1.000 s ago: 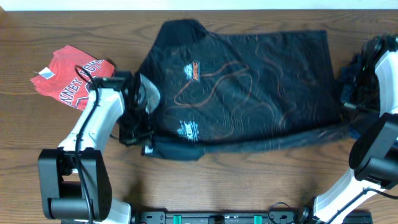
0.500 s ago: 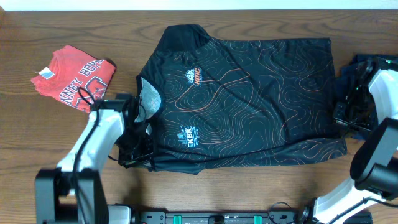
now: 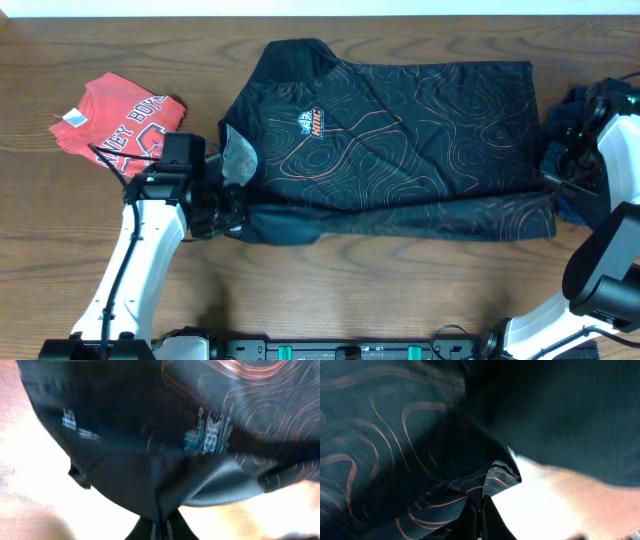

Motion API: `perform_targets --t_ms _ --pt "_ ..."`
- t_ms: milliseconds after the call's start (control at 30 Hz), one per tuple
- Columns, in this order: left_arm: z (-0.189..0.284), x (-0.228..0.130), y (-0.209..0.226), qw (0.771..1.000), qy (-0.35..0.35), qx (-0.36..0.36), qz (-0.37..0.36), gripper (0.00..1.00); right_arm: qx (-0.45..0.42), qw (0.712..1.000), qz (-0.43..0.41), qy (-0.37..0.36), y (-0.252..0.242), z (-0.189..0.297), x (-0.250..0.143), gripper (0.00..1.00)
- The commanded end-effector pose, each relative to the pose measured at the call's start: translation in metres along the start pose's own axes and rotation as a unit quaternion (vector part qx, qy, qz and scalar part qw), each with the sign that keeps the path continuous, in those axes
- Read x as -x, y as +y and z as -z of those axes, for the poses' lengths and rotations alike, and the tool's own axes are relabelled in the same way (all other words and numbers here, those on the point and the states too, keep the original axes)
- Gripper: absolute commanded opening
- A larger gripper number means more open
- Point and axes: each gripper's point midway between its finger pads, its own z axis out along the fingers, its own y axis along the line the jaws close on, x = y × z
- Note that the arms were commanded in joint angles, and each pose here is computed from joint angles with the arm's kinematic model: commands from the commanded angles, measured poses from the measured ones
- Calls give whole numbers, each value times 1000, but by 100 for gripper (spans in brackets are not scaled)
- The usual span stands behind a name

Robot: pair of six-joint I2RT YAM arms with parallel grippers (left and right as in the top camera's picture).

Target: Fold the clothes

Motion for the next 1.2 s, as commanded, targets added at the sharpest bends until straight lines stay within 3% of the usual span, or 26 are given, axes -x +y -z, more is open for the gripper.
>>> perform_targets --t_ms 0,267,500,800,1167 --pt "3 17 -3 998 -35 -11 44 6 15 1000 -16 -22 3 4 9 1" --pt "2 51 -14 995 -92 -35 23 6 42 996 -16 -75 17 7 35 1" --pt "-19 72 -13 994 -101 -39 18 6 49 993 -17 -105 21 10 50 1" --pt "-39 98 -14 991 -126 -49 8 6 57 990 -19 -129 24 13 62 1" --pt "-30 125 -26 981 -182 -72 -15 8 62 987 -10 -146 34 17 68 1"
